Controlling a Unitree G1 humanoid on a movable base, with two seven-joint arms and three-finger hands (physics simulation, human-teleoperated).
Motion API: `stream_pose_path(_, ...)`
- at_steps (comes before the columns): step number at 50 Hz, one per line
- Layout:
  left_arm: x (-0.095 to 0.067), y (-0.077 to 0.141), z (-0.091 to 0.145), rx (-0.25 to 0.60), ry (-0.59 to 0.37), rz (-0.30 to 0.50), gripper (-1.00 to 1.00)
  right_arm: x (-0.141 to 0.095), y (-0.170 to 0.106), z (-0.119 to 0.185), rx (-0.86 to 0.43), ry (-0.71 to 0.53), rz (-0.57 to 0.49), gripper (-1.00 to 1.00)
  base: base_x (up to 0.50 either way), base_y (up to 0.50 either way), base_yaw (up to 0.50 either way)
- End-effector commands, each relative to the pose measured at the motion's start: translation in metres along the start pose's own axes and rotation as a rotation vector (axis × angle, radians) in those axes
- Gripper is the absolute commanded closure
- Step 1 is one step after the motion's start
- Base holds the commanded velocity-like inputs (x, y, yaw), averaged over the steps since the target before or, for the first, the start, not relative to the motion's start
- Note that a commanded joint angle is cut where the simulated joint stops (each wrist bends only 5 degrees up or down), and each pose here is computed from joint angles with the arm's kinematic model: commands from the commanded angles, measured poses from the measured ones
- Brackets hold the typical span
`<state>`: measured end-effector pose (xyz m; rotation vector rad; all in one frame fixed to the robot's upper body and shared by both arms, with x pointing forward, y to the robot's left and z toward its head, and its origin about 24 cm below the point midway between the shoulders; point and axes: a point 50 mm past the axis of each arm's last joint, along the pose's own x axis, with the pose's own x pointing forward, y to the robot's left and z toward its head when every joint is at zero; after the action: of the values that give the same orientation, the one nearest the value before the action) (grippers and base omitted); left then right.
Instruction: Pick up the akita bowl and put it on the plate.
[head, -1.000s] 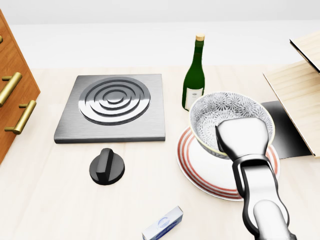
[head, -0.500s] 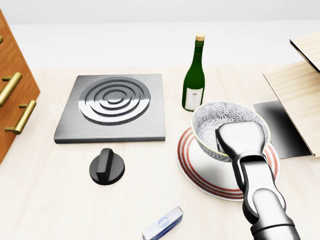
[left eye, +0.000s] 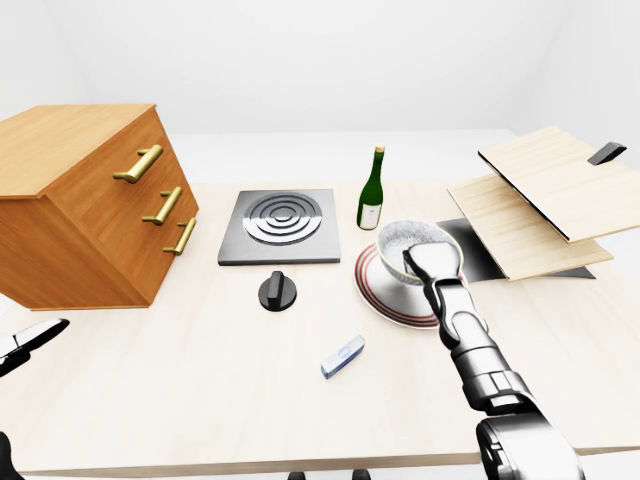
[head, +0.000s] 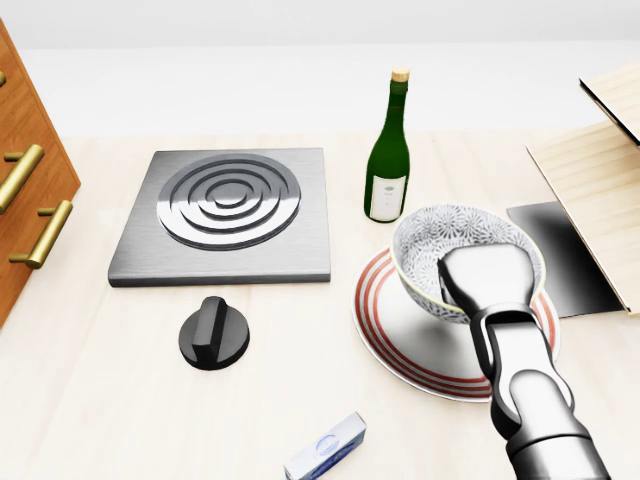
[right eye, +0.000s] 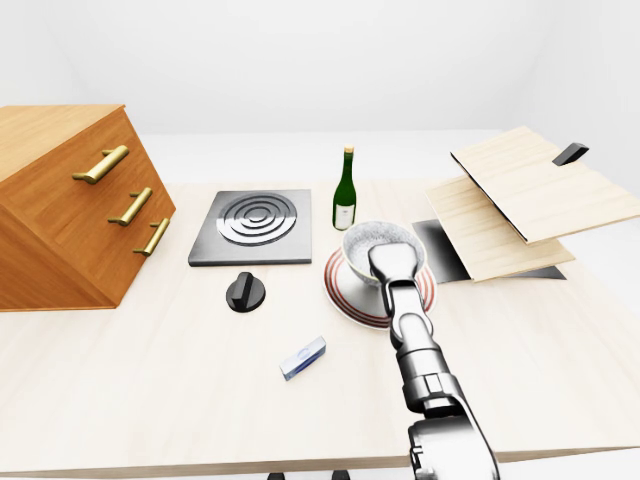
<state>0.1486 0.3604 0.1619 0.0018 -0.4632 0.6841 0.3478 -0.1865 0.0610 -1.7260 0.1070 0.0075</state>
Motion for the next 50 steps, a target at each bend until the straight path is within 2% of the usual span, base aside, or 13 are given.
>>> stream_pose_path(1,0.000,0.000,-0.001,0.001,0.003,0.001,-1.00,0.007,-0.006,0.000,0.026,0.001,-0.075,0.97,0.00,0.00,0.00)
stream_pose_path(10,-0.001,0.000,0.000,0.000,0.000,-0.001,-1.00,0.009,0.004,0.004,0.043,-0.005,-0.058,0.95,0.00,0.00,0.00)
stream_pose_path(23,-0.001,0.001,0.000,0.000,0.000,0.000,-1.00,0.006,0.010,0.001,0.004,-0.009,-0.034,0.95,0.00,0.00,0.00)
stream_pose_path(41,-0.001,0.000,0.000,0.001,0.001,-0.001,-1.00,0.001,0.007,-0.008,-0.016,0.012,-0.040,0.94,0.00,0.00,0.00)
stream_pose_path(42,-0.001,0.000,0.000,0.001,0.000,-0.001,-1.00,0.000,0.007,-0.008,-0.027,0.009,-0.042,0.55,0.00,0.00,0.00)
stream_pose_path(43,-0.001,0.000,0.000,0.001,0.000,-0.002,-1.00,0.000,0.007,-0.008,-0.039,0.010,-0.038,-1.00,0.00,0.00,0.00)
stream_pose_path(50,-0.001,0.000,0.001,0.002,-0.002,-0.002,-1.00,-0.010,-0.004,-0.011,-0.061,0.013,-0.052,-1.00,0.00,0.00,0.00)
